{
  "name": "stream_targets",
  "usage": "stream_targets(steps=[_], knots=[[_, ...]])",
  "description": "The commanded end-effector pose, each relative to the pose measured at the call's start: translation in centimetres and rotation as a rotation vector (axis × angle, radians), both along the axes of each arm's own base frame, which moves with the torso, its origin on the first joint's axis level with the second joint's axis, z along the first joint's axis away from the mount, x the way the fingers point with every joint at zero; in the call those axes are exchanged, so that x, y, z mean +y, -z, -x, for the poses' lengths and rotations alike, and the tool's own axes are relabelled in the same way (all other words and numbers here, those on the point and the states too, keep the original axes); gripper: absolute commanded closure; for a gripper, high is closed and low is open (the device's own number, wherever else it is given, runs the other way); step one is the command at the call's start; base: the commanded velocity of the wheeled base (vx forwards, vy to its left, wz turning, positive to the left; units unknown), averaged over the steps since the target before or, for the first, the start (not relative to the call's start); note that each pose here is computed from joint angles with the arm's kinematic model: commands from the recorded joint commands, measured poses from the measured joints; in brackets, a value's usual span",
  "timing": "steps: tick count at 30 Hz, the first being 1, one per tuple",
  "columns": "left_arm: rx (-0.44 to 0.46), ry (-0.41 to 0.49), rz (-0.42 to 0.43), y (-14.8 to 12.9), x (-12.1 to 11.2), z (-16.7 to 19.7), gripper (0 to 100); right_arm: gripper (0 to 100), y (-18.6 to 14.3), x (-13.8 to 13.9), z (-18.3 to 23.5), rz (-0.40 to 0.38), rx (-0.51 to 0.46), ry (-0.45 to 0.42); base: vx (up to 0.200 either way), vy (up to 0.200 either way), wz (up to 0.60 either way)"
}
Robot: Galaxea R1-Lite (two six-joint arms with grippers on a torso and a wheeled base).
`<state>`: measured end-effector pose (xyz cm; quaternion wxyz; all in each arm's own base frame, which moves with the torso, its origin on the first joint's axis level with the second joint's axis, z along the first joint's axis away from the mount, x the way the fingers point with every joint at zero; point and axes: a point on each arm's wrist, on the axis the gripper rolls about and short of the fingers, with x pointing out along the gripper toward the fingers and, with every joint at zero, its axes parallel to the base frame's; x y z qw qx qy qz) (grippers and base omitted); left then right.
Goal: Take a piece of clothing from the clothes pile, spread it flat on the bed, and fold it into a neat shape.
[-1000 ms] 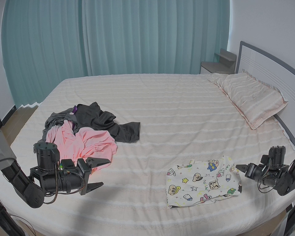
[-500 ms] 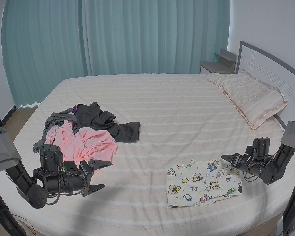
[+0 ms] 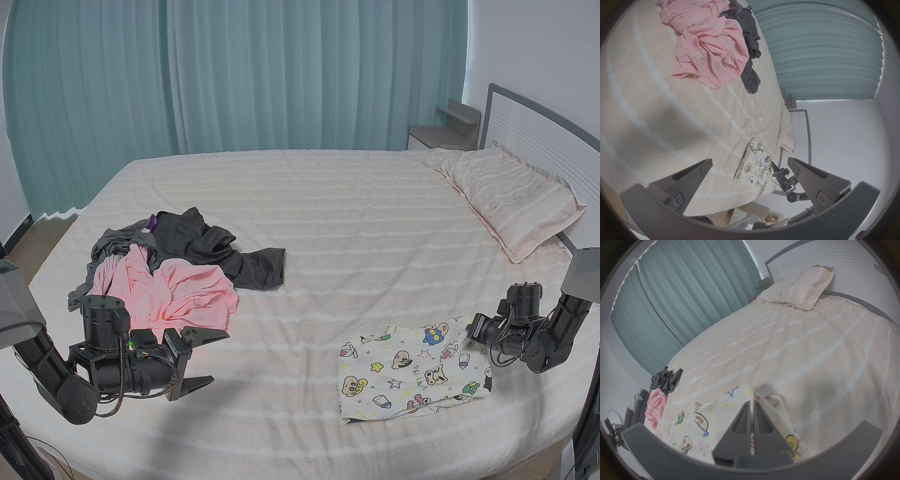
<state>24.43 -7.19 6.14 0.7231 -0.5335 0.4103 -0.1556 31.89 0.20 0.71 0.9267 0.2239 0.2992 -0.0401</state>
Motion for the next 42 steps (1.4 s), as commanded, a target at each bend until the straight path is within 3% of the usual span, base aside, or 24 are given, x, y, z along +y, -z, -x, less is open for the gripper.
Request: stream_targets(steps=[1, 6, 14, 15, 21, 25, 29, 32, 35, 42], knots=[[0.001, 0.0, 0.0, 0.0, 0.0, 0.0, 0, 100, 0.1, -0.6, -0.1, 0.0, 0.002, 0.022, 0.0, 0.0, 0.0], [0.003, 0.0, -0.001, 0.1, 0.0, 0.0, 0, 100, 0.2, -0.9, -0.1, -0.022, 0.005, 0.078, 0.0, 0.0, 0.0], [0.003, 0.0, -0.001, 0.1, 0.0, 0.0, 0, 100, 1.4, -1.1, 0.5, 0.025, 0.055, 0.16, 0.0, 0.0, 0.0], [0.003, 0.0, -0.001, 0.1, 0.0, 0.0, 0, 0, 1.4, -1.1, 0.6, 0.025, 0.058, 0.16, 0.0, 0.0, 0.0], [0.002, -0.002, -0.001, 0.1, 0.0, 0.0, 0, 0, 0.3, -1.3, 0.8, 0.024, 0.026, 0.166, 0.0, 0.0, 0.0], [0.004, 0.0, -0.001, 0.1, 0.0, 0.0, 0, 0, -2.3, -2.0, 0.6, 0.011, -0.067, 0.179, 0.0, 0.0, 0.0], [0.004, 0.0, -0.001, 0.1, 0.0, 0.0, 0, 0, -3.9, -1.9, -0.3, -0.026, -0.135, 0.123, 0.0, 0.0, 0.0], [0.004, 0.0, -0.001, 0.1, 0.0, 0.0, 0, 0, -3.4, -1.7, -0.6, -0.057, -0.117, 0.071, 0.0, 0.0, 0.0], [0.006, 0.0, -0.001, 0.1, 0.0, 0.0, 0, 0, -1.4, -1.5, -1.5, -0.119, -0.04, -0.021, 0.0, 0.0, 0.0], [0.006, 0.001, -0.001, 0.1, 0.0, 0.0, 0, 0, -0.7, -2.3, -1.9, -0.175, 0.02, -0.1, 0.0, 0.0, 0.0]])
